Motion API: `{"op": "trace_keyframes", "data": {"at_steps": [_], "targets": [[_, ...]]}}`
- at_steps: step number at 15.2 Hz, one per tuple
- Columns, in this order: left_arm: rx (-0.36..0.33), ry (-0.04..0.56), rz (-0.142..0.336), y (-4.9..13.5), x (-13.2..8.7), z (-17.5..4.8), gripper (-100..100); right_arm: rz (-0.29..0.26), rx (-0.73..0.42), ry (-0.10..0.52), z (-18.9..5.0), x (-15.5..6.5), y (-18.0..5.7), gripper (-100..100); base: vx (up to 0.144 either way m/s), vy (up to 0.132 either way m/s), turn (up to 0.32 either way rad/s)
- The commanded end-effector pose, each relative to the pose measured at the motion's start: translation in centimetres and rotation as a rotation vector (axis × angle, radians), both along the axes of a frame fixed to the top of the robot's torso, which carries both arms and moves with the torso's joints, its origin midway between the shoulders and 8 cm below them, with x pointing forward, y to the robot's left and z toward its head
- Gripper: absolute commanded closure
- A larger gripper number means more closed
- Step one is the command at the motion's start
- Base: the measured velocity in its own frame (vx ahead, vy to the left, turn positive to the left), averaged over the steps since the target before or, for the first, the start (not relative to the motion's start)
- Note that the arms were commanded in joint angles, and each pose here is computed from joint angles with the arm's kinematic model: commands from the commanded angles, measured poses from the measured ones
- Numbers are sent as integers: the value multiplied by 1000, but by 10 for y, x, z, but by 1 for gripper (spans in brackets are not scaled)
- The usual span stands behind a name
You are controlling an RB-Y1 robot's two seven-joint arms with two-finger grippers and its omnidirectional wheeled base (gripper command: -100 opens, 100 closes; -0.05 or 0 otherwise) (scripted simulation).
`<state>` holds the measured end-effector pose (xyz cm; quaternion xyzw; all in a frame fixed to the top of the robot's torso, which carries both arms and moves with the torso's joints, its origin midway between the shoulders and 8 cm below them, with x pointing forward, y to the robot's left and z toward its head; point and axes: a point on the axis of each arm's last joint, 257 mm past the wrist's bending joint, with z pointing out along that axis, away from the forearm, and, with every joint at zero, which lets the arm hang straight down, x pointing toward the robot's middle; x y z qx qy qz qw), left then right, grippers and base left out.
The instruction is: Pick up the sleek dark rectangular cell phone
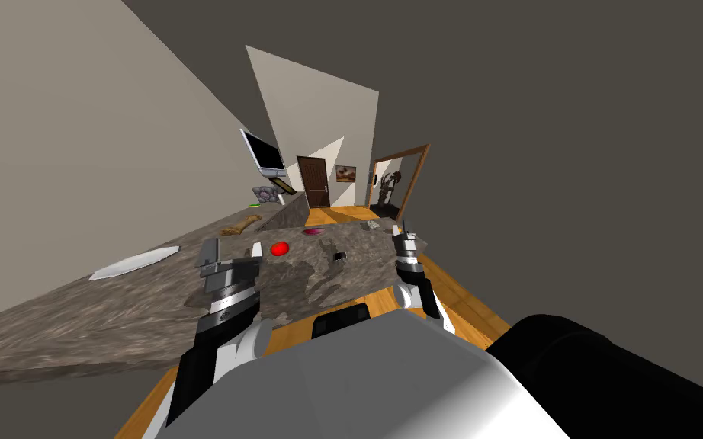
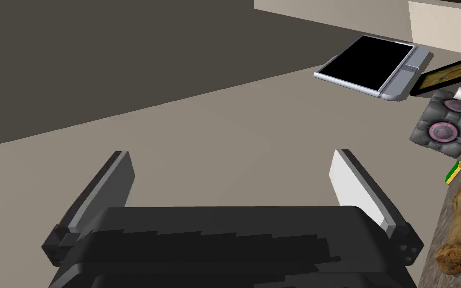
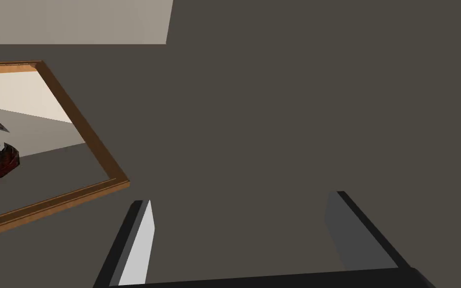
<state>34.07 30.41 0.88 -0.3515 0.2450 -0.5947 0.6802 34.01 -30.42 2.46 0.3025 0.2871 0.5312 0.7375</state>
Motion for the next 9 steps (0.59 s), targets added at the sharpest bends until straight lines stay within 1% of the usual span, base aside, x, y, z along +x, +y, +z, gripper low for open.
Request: {"op": "trace_keyframes", "data": {"at_steps": [1, 3, 4, 8, 9], "targets": [[0, 0, 0, 0, 0, 0, 0, 15, -29, 10, -2, 2, 5, -100, -1, 6, 43], [0, 0, 0, 0, 0, 0, 0, 39, -80, 31, -8, 7, 13, -100, 0, 22, 126], [0, 0, 0, 0, 0, 0, 0, 41, -84, 31, -8, 7, 13, -100, -3, 27, 88], [0, 0, 0, 0, 0, 0, 0, 89, -189, 78, -23, 16, 30, -100, 1, 31, 121], [0, 0, 0, 0, 0, 0, 0, 94, -199, 79, -24, 17, 31, -100, 3, 33, 108]]}}
